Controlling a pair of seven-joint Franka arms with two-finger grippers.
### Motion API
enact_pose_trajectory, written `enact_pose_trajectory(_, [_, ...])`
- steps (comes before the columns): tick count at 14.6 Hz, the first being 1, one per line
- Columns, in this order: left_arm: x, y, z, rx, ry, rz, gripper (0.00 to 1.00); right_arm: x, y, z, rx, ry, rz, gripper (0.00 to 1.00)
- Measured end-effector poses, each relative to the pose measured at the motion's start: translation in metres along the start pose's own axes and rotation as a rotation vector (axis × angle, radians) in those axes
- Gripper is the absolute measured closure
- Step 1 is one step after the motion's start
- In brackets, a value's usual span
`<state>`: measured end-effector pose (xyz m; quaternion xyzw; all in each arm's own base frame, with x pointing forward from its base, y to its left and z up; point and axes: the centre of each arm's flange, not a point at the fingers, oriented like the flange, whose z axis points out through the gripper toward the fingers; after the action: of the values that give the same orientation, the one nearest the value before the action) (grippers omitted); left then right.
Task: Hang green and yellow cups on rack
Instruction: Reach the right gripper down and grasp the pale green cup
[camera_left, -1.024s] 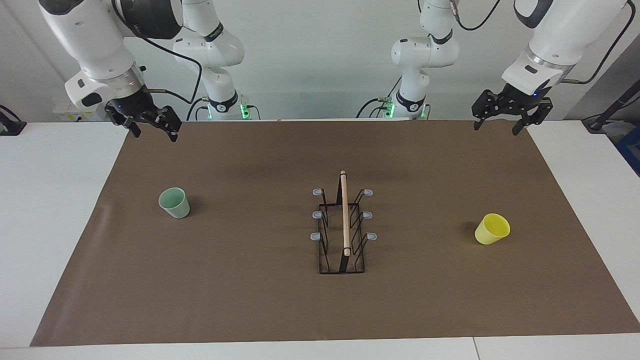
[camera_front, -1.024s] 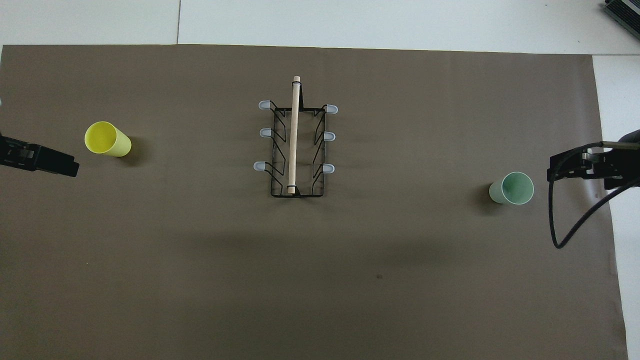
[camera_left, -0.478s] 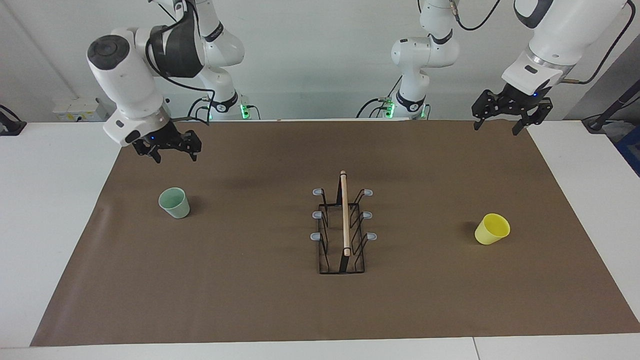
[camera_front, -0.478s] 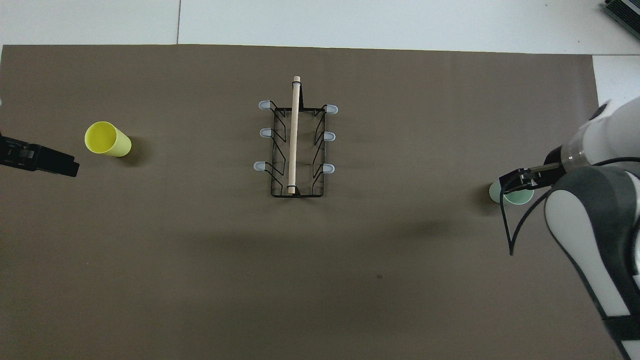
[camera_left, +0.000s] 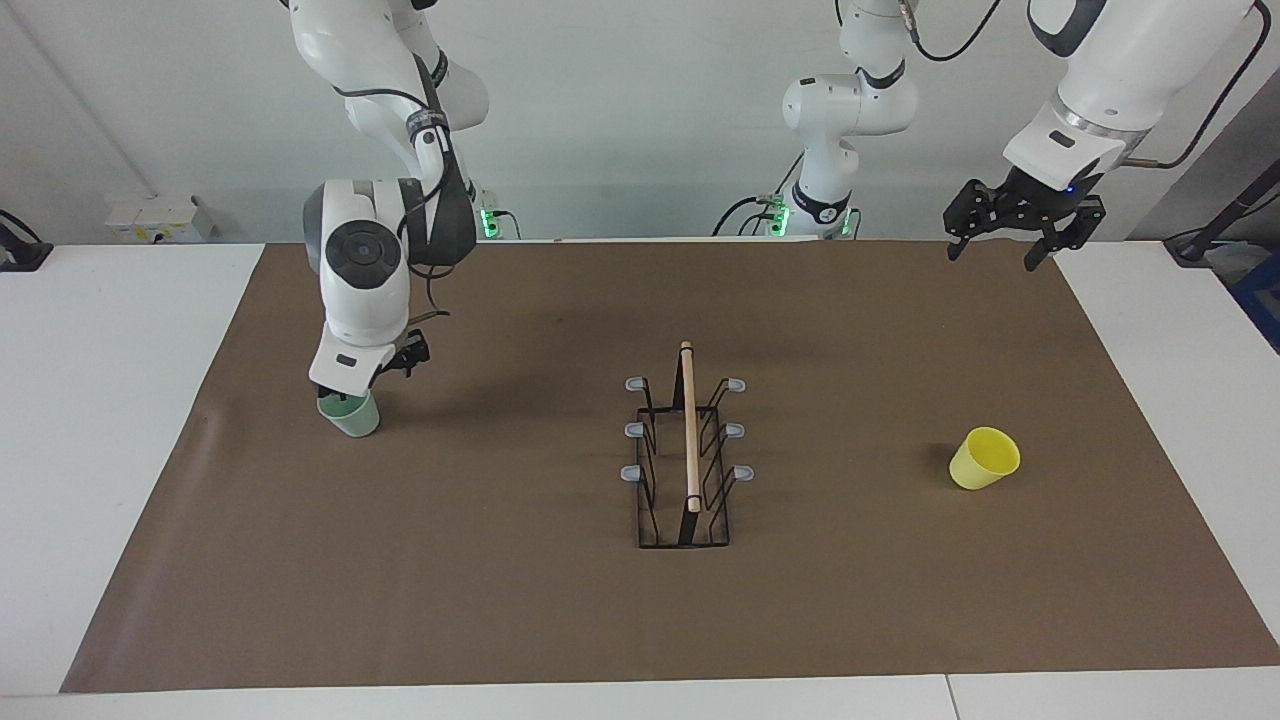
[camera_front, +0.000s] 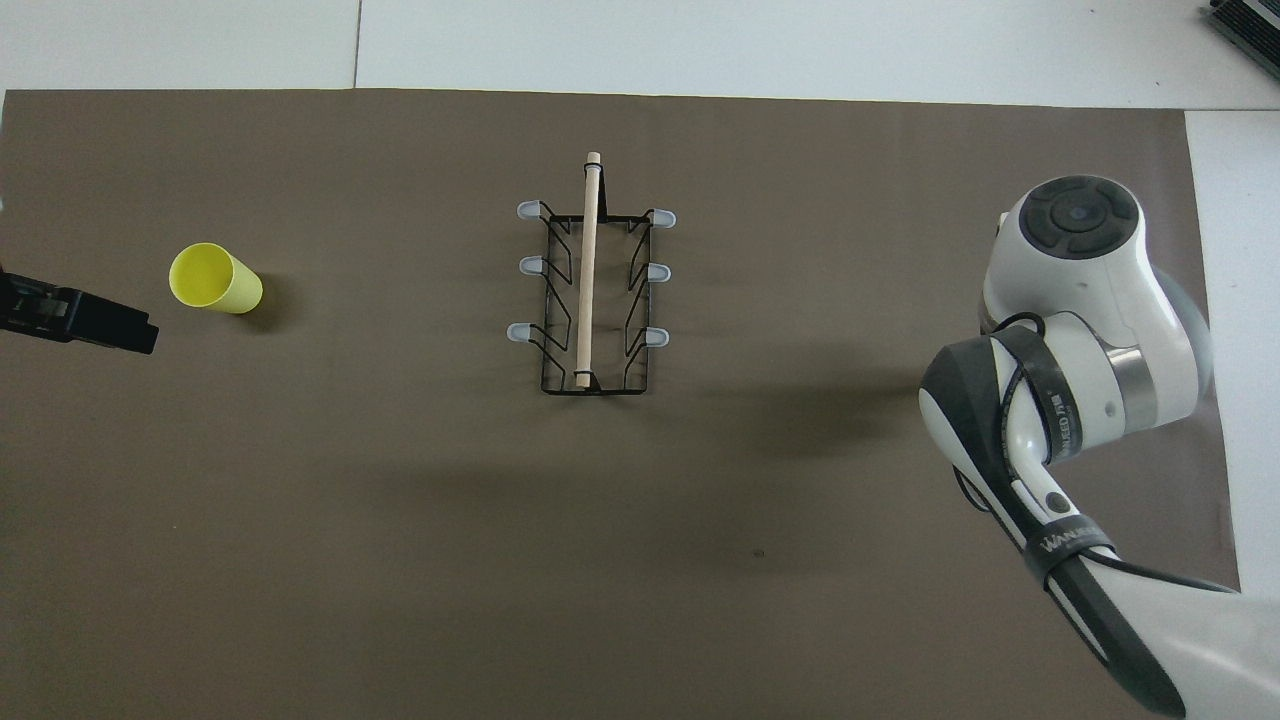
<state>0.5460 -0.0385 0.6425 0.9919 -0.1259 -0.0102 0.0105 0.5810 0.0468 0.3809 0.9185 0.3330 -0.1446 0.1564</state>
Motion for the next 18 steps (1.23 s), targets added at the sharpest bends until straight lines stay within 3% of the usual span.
enact_pose_trajectory(4, [0.001, 0.006, 0.000, 0.000, -0.001, 0.011, 0.00, 0.005, -0.019, 0.030, -0.123, -0.089, -0.370, 0.00])
enact_pose_trajectory(7, [0.001, 0.007, 0.001, 0.000, -0.003, 0.012, 0.00, 0.007, -0.026, 0.041, -0.171, -0.151, -0.545, 0.00])
enact_pose_trajectory(10, [0.000, 0.000, 0.001, 0.021, -0.004, 0.001, 0.00, 0.026, -0.051, 0.061, -0.217, -0.228, -0.648, 0.00])
enact_pose_trajectory(13, [0.001, -0.008, 0.003, 0.032, -0.004, -0.020, 0.00, 0.046, -0.074, 0.085, -0.315, -0.345, -0.701, 0.00])
enact_pose_trajectory(18, [0.023, -0.059, 0.020, -0.005, 0.004, -0.273, 0.00, 0.054, -0.080, 0.115, -0.416, -0.452, -0.704, 0.00])
